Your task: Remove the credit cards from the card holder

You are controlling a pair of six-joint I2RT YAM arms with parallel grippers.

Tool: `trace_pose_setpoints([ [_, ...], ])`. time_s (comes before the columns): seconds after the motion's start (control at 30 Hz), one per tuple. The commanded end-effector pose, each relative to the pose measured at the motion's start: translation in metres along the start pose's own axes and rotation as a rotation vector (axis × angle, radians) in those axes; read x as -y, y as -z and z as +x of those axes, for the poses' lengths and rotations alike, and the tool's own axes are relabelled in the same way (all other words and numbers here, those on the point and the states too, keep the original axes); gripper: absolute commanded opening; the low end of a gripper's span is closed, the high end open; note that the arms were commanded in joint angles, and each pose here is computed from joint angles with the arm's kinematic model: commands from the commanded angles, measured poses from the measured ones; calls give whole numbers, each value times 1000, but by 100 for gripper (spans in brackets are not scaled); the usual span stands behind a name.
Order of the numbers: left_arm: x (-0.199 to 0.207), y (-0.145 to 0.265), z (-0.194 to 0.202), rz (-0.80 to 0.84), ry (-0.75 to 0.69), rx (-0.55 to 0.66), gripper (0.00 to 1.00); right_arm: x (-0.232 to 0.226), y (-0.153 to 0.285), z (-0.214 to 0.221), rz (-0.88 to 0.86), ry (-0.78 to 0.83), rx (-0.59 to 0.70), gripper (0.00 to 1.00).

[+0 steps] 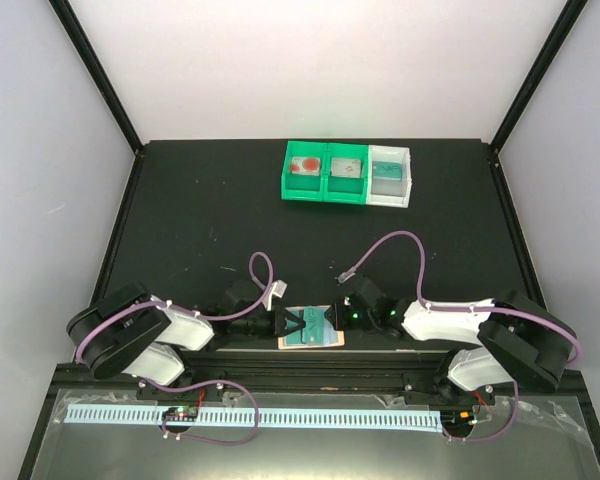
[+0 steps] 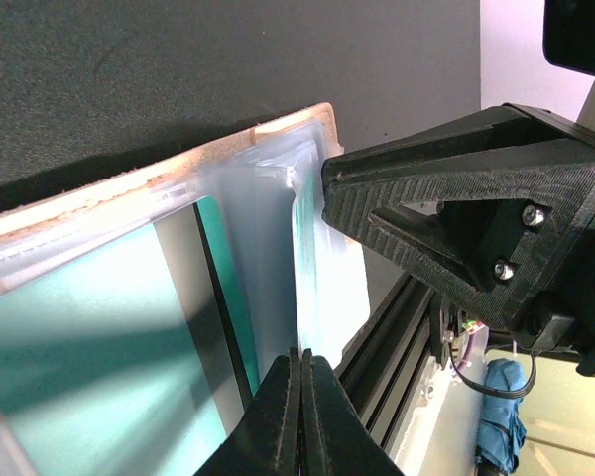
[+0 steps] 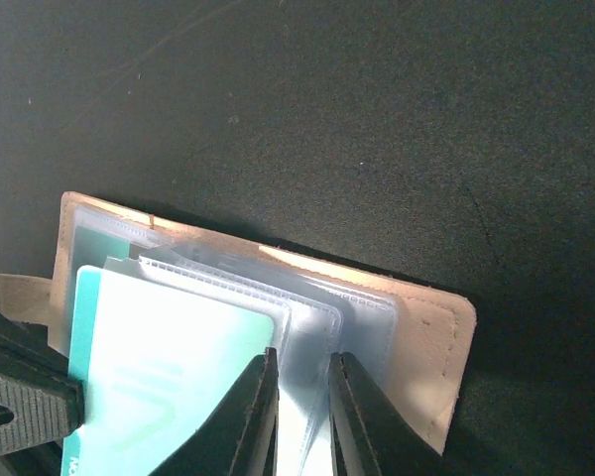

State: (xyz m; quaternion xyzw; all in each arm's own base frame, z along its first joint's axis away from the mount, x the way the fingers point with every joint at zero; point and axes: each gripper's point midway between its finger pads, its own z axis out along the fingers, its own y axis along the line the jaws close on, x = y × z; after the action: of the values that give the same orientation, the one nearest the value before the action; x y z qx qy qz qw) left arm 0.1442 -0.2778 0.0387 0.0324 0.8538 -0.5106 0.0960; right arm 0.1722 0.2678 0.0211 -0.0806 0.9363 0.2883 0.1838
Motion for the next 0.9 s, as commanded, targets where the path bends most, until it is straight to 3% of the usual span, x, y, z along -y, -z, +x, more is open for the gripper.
trace_pose_setpoints([
  [0.0, 3, 2, -11, -24, -30, 33, 2, 30, 0, 18, 111, 1, -47, 18],
  [0.27, 5, 14, -2, -12, -35, 26, 2, 35, 2, 21, 110, -4, -32, 18],
  [0.43, 25, 10, -8, 55, -30, 17, 2, 15, 12, 10, 44, -4, -8, 18],
  [0.63, 13, 2, -15, -62, -9, -8, 2, -15, 28, -3, -74, -10, 37, 18],
  [0.87, 18, 4, -19, -80, -8, -5, 1, -24, 15, 2, -32, 1, 20, 18],
])
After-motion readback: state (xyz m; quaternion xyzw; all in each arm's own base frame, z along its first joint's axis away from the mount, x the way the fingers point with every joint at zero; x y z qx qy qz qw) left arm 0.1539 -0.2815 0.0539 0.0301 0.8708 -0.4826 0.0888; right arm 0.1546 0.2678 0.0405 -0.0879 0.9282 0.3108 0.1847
